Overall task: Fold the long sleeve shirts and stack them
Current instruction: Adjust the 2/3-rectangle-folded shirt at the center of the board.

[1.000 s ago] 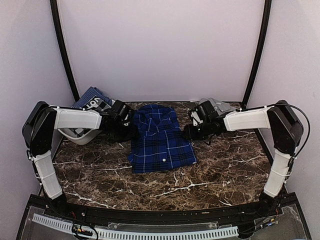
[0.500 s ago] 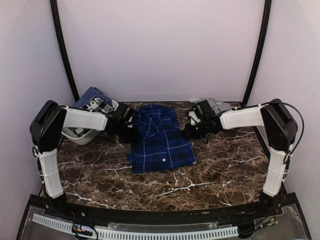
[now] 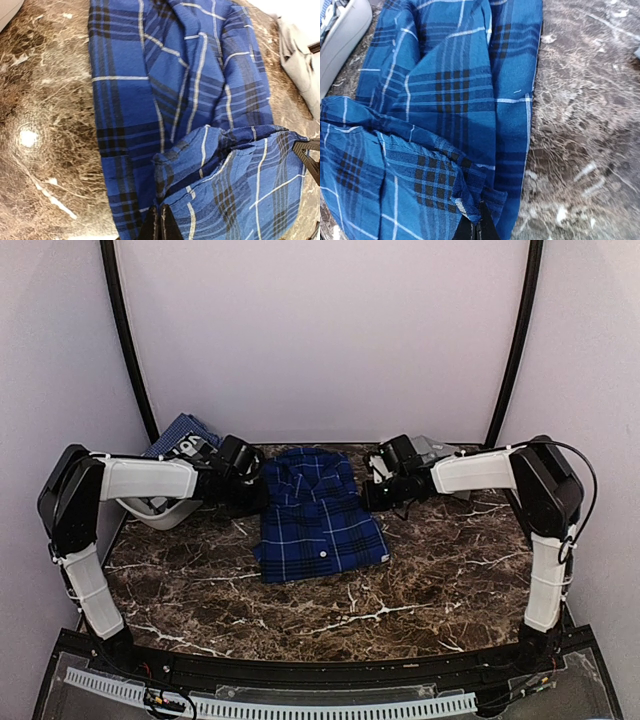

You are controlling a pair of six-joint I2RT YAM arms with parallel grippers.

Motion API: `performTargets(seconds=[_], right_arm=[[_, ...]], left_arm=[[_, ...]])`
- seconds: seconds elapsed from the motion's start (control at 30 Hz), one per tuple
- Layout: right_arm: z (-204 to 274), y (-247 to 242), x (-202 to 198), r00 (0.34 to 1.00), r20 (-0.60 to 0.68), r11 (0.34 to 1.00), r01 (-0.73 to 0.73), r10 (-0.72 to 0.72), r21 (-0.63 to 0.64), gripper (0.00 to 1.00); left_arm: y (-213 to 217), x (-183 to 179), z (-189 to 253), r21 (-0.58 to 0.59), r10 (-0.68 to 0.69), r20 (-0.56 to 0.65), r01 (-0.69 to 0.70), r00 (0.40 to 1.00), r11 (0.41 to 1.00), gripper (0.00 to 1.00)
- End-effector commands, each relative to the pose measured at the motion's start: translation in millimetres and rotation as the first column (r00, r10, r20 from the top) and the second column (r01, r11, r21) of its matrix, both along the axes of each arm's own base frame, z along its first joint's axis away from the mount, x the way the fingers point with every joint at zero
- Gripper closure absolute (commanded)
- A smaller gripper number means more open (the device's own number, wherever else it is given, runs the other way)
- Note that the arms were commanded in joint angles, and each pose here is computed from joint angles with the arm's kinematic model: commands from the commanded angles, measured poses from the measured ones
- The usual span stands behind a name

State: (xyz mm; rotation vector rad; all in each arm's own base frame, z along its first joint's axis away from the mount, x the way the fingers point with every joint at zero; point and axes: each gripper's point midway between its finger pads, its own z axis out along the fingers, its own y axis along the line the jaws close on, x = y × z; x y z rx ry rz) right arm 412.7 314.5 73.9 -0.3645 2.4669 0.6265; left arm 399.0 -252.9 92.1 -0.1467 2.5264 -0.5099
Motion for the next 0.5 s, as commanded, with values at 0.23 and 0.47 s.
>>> performTargets(seconds=[0.23,0.47], right_arm=[[-18,5,24,1.000,0.008,0.998,-0.003,0.004,-0.064,0.74],[33,-12,26,0.996,0.091,0.992,0.037,-0.026,-0.123,0.51]], left_arm=[[19,15,-48,0.086,0.056,-0.088,-0.048,0.995,0.995,0.89],[24,28,-20,0.129,0.059,-0.036,-0.054,0.998,0.990,0.55]])
